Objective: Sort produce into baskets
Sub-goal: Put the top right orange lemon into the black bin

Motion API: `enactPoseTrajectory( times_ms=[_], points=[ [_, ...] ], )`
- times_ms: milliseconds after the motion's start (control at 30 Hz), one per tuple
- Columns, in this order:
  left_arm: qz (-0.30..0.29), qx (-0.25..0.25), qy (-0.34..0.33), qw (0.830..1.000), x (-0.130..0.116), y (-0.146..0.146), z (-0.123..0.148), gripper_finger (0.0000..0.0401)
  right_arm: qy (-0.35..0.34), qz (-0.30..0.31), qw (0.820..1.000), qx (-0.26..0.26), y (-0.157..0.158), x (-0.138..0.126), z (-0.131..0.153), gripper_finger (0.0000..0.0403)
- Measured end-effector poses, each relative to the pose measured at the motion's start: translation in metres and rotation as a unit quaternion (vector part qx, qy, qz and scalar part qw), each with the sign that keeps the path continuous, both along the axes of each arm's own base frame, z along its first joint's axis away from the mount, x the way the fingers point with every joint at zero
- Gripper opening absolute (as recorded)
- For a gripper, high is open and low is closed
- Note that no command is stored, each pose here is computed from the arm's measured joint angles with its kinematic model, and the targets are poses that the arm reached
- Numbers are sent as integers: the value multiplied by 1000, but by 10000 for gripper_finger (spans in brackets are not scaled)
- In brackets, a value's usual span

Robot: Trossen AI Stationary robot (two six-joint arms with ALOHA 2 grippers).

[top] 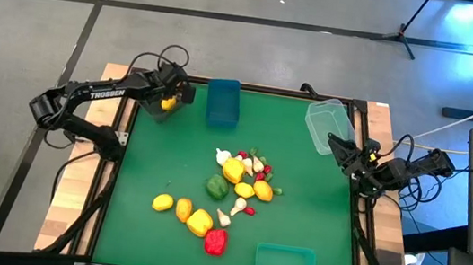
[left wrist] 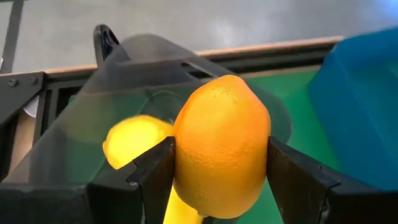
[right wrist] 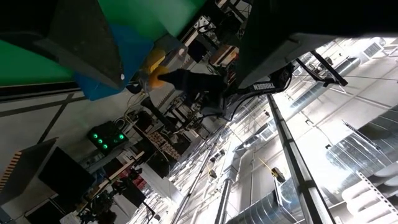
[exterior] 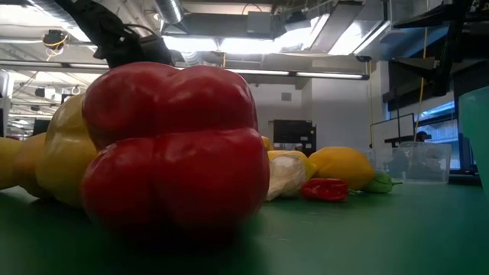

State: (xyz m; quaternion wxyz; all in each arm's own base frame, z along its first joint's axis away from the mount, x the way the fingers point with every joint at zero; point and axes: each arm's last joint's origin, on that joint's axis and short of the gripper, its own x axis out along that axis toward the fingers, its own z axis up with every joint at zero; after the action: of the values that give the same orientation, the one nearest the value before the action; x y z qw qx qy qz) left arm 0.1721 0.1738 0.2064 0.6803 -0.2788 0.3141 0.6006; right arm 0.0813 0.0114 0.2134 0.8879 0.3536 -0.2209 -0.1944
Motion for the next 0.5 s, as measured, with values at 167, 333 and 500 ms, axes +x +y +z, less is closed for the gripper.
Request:
enactPoseTrajectory(
  times_ms=[167, 333, 500],
  points=[
    [-13, -11, -7, 1000, 1, -1, 0, 224, 0, 0, 1000, 0, 0, 0, 0, 303],
    [-12, -6, -2, 1000, 1, 0, 0, 224, 0, 0, 1000, 0, 0, 0, 0, 303],
    [-14, -3, -1, 1000, 1, 0, 0, 224, 0, 0, 1000, 0, 0, 0, 0, 303]
  ],
)
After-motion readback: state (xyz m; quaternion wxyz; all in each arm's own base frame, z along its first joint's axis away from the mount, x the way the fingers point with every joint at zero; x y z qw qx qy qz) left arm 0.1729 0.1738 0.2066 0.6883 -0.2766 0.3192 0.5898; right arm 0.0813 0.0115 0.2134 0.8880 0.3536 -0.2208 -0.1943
